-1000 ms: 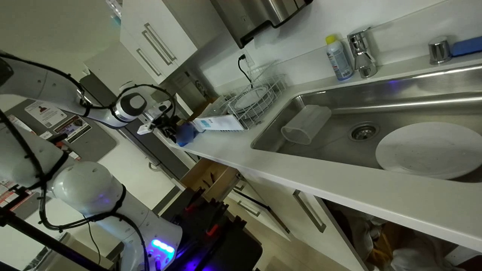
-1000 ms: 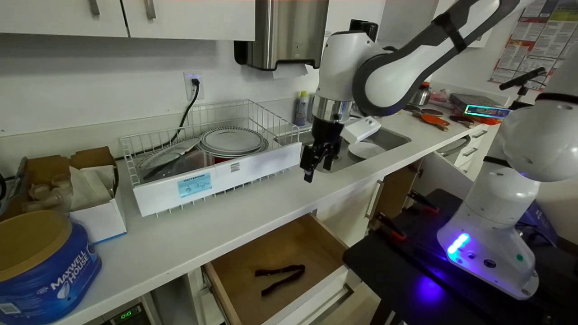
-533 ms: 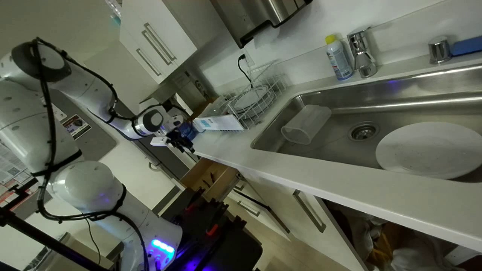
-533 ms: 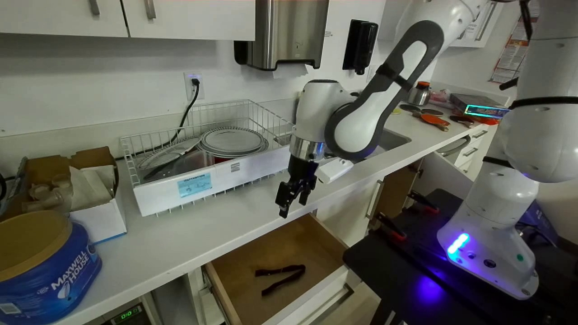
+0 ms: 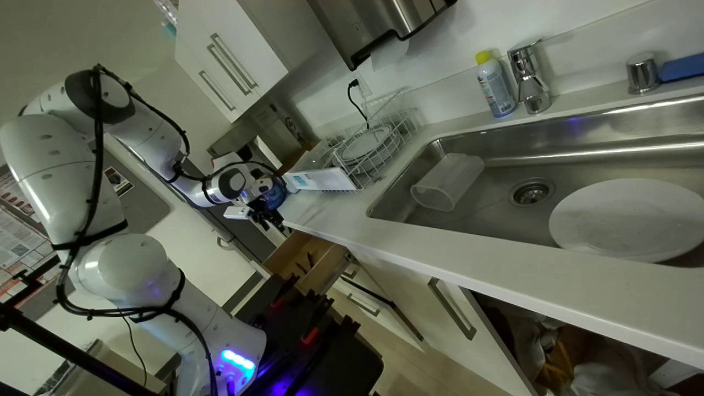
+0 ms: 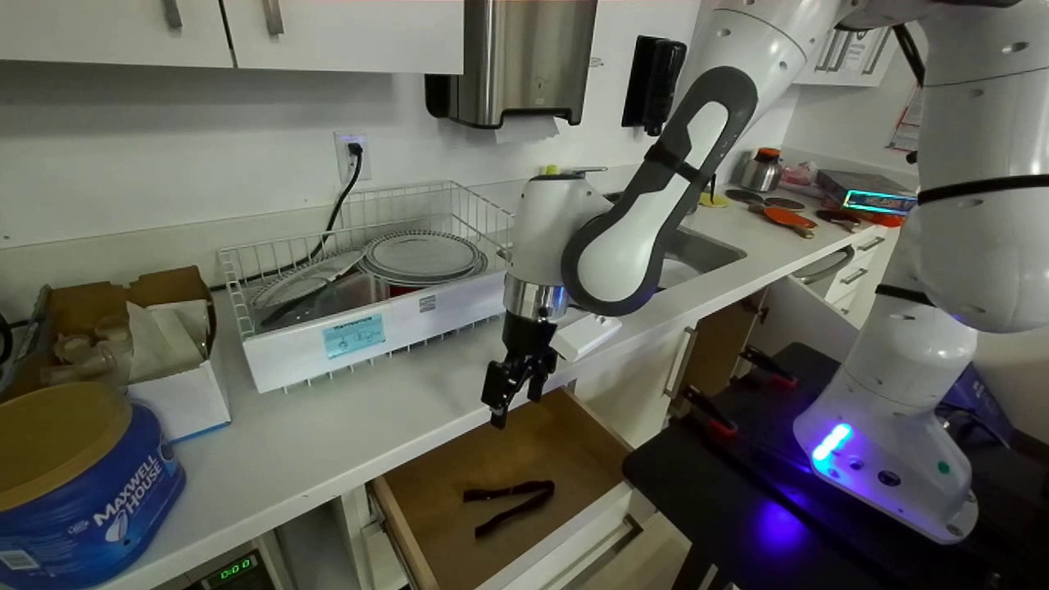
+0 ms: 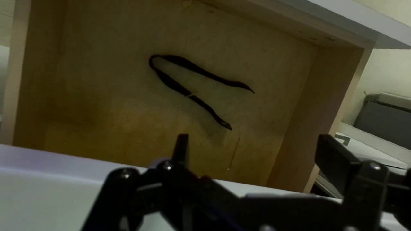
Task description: Remove the black tongs from the open drawer then close the drawer
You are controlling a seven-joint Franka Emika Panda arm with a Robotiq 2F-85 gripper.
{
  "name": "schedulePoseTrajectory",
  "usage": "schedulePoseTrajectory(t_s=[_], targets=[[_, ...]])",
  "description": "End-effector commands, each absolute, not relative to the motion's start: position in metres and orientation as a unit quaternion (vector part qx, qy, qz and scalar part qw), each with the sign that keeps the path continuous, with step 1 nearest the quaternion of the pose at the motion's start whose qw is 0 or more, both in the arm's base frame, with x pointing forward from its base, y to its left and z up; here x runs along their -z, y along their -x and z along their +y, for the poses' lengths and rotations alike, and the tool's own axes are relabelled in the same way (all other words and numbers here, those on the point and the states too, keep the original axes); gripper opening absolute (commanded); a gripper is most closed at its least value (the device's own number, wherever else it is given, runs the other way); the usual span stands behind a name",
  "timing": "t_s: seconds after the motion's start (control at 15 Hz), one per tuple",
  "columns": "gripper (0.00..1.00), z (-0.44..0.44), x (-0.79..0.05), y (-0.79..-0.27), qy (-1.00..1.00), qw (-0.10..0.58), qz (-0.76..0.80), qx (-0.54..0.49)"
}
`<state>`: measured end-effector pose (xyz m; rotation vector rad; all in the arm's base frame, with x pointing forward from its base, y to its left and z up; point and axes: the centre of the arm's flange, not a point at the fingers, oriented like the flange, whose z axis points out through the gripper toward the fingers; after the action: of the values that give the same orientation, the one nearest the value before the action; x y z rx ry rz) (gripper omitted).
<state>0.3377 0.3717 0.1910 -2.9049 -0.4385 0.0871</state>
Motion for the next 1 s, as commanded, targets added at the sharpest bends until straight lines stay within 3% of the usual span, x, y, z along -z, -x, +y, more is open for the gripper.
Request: schedulePoseTrajectory(t_s=[0.0, 0.53, 0.93], targets=[[1.00, 0.375, -0.188, -0.334, 0.984, 0.093, -0.150, -0.031], [1.00, 0.396, -0.131, -0.288, 0.981, 0.061, -0.181, 0.039], [1.00, 0.395, -0.081, -0.286, 0.979, 0.037, -0.182, 0.087]])
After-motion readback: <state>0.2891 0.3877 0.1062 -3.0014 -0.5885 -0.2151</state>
